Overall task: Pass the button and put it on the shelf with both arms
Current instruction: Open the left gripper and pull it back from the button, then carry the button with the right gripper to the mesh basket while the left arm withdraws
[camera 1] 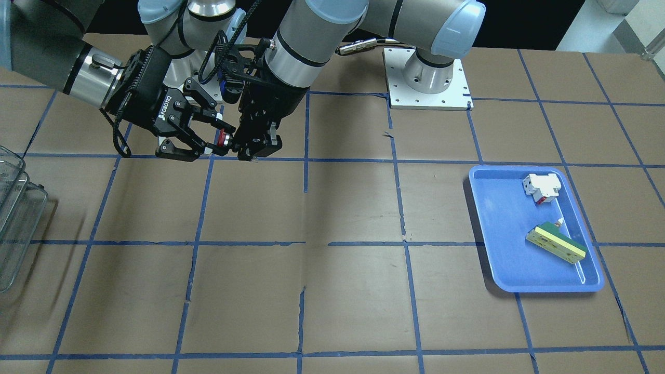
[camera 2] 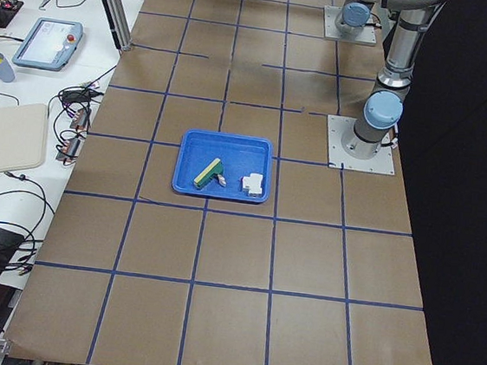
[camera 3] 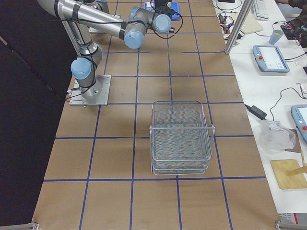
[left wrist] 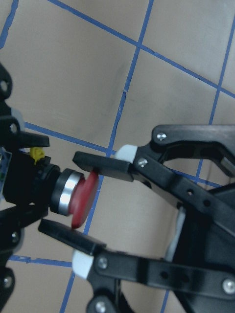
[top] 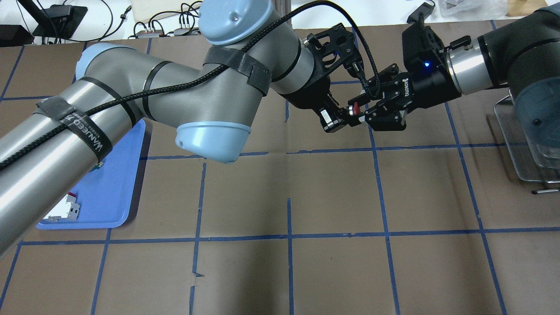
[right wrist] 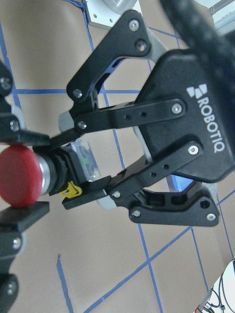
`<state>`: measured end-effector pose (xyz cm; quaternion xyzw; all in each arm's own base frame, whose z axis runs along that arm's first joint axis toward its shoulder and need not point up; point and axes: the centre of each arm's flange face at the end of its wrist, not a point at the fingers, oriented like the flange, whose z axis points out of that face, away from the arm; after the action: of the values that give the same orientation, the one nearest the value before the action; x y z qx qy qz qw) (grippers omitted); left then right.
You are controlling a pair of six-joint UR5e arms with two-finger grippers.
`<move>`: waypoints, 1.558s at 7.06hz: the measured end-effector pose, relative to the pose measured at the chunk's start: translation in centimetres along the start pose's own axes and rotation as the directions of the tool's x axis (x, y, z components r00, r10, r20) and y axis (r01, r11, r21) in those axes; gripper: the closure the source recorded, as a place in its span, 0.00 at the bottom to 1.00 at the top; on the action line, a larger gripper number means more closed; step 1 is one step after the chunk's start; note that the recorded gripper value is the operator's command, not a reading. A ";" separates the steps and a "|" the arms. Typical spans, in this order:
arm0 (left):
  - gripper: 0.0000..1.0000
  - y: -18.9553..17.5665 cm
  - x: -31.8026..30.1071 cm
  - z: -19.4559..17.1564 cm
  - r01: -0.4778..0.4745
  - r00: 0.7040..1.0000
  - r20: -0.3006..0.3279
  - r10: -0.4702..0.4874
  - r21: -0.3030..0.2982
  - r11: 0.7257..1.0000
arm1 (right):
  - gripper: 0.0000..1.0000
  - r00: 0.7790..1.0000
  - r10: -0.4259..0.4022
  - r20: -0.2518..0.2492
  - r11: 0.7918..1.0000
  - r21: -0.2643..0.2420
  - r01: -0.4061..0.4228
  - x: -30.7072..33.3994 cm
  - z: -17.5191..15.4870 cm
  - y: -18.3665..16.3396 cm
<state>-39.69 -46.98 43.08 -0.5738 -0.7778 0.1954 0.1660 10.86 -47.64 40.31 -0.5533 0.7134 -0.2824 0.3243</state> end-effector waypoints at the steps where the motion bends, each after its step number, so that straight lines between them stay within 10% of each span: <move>1: 0.01 0.0 0.1 0.0 0.000 1.000 0.000 0.000 0.000 1.000 | 1.00 1.000 0.002 0.001 1.000 -0.009 -0.002 -0.1 0.0 0.0; 6: 0.00 -0.6 0.3 -1.6 0.042 0.998 0.055 -0.042 -0.014 0.999 | 1.00 1.000 0.011 0.009 0.999 -0.045 -0.011 0.0 0.0 0.6; 11: 0.00 4.7 0.3 -3.3 0.316 0.931 0.261 -0.255 -0.224 0.922 | 1.00 0.994 0.056 -0.093 0.985 -0.155 -0.070 2.1 -5.0 2.5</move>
<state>-34.30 -45.11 43.67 -0.4444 -0.8862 0.1285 0.0254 5.05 -48.88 41.25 -0.5412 0.7645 -0.2386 0.2563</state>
